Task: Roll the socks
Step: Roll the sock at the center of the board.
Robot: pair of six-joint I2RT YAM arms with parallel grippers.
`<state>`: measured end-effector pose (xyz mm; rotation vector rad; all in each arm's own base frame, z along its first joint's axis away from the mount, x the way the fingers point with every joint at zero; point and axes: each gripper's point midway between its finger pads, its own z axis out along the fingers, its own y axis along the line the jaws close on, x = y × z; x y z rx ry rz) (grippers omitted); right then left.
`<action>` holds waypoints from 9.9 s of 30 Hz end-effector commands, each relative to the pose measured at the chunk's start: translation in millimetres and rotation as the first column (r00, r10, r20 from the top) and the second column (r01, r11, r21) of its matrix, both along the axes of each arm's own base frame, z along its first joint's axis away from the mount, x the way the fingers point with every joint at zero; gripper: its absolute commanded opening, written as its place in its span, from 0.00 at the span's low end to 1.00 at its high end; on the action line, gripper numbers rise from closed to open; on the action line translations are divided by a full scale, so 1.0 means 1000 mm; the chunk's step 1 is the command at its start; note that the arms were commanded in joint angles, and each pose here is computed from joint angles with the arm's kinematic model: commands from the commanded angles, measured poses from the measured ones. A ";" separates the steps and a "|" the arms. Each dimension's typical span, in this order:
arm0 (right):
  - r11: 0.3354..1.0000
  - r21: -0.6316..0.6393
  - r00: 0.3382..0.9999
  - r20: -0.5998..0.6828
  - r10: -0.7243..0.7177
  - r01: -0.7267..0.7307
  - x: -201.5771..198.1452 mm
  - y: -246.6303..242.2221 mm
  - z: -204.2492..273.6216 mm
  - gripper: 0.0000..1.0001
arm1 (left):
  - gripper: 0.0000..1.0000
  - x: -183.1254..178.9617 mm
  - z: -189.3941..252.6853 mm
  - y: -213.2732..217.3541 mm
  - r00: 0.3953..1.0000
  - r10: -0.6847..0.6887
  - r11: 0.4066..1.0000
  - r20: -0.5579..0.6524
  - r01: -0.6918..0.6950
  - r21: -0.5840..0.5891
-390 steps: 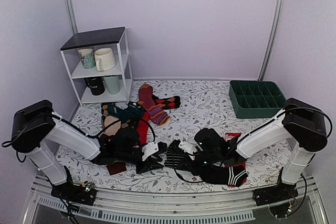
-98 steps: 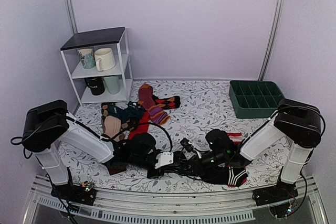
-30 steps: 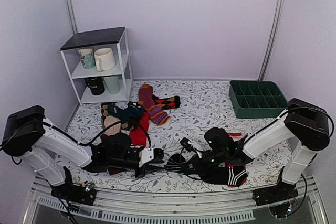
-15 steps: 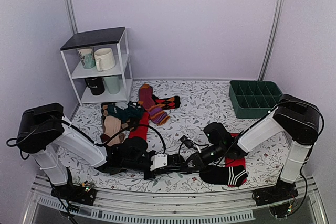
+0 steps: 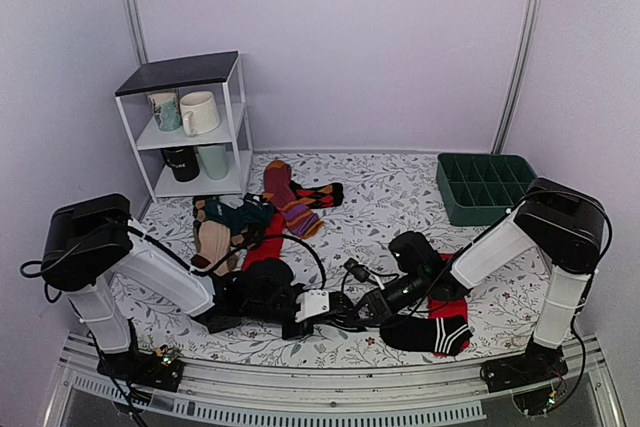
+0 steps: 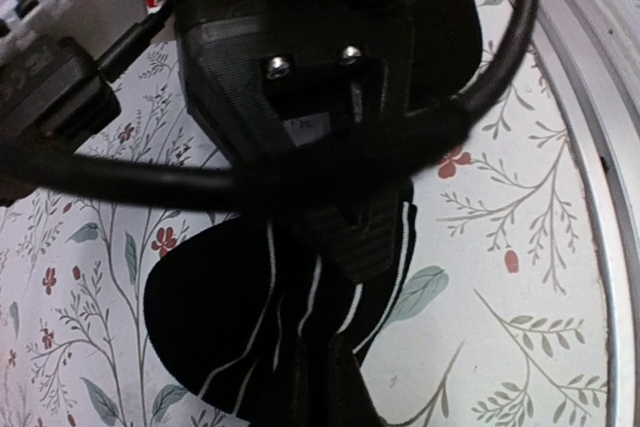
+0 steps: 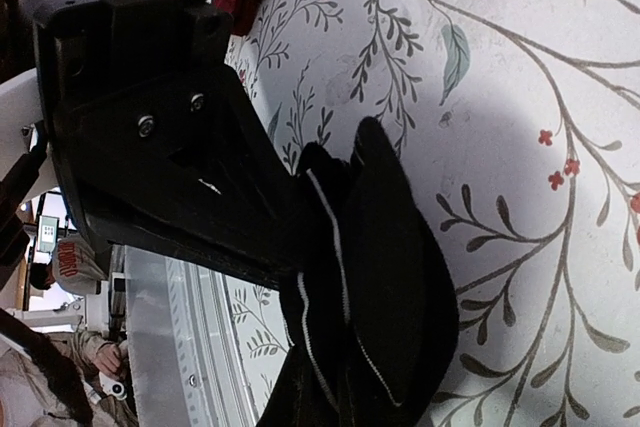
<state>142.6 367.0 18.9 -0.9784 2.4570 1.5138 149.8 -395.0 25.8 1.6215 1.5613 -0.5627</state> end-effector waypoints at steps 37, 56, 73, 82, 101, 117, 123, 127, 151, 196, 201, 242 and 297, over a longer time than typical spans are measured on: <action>0.933 -0.303 0.212 0.941 0.262 0.193 -0.006 -0.012 0.021 0.38 | 0.00 -0.047 -0.064 0.037 0.822 -0.008 0.956 -0.570 0.173 0.236; 0.909 -0.390 0.431 0.852 0.297 0.145 -0.027 -0.019 -0.021 0.05 | 0.02 -0.030 -0.065 0.035 0.863 0.046 0.964 -0.503 0.093 0.247; 0.936 -0.329 0.854 0.516 0.067 0.125 -0.040 -0.043 -0.052 0.04 | 0.29 0.009 0.061 0.042 0.996 0.089 0.978 0.017 -0.084 -0.190; 0.936 -0.343 0.988 0.151 -0.032 0.083 -0.045 -0.056 -0.071 0.04 | 0.36 -0.014 0.047 0.025 0.999 -0.035 0.990 0.039 0.040 -0.133; 0.906 -0.415 0.997 0.018 -0.080 0.080 -0.041 -0.071 -0.089 0.04 | 0.36 -0.018 -0.016 0.008 0.995 -0.097 0.991 -0.036 0.100 0.089; 0.902 -0.425 0.997 0.013 -0.076 0.074 -0.042 -0.075 -0.094 0.04 | 0.37 -0.011 -0.025 0.009 0.997 -0.075 0.986 -0.012 0.076 0.145; 0.903 -0.425 0.998 0.003 -0.067 0.062 -0.044 -0.075 -0.095 0.04 | 0.38 -0.010 -0.027 0.010 0.998 -0.067 0.986 -0.010 0.067 0.149; 0.903 -0.426 0.998 -0.002 -0.066 0.059 -0.044 -0.076 -0.096 0.04 | 0.38 -0.006 -0.031 0.007 0.998 -0.068 0.983 -0.001 0.068 0.171; 0.972 -0.124 0.918 0.370 -0.142 0.200 0.017 -0.041 0.010 0.38 | 0.00 -0.029 -0.060 0.019 0.961 -0.083 0.939 -0.265 0.165 0.301; 0.999 -0.030 0.913 0.407 -0.028 0.044 -0.008 -0.010 -0.005 0.62 | 0.00 -0.027 -0.064 0.022 0.940 -0.071 0.944 -0.334 0.172 0.283; 0.995 -0.058 0.906 0.422 -0.045 0.077 -0.003 -0.015 -0.005 0.58 | 0.00 -0.027 -0.064 0.022 0.939 -0.068 0.944 -0.338 0.170 0.283; 0.989 0.143 0.731 0.671 -0.123 0.035 -0.005 -0.030 0.059 0.54 | 0.00 -0.039 -0.095 0.033 0.832 0.081 0.878 -0.549 0.201 0.434; 0.976 0.171 0.826 0.524 -0.205 0.134 -0.004 -0.021 0.028 0.42 | 0.00 -0.037 -0.099 0.035 0.812 0.094 0.879 -0.577 0.204 0.432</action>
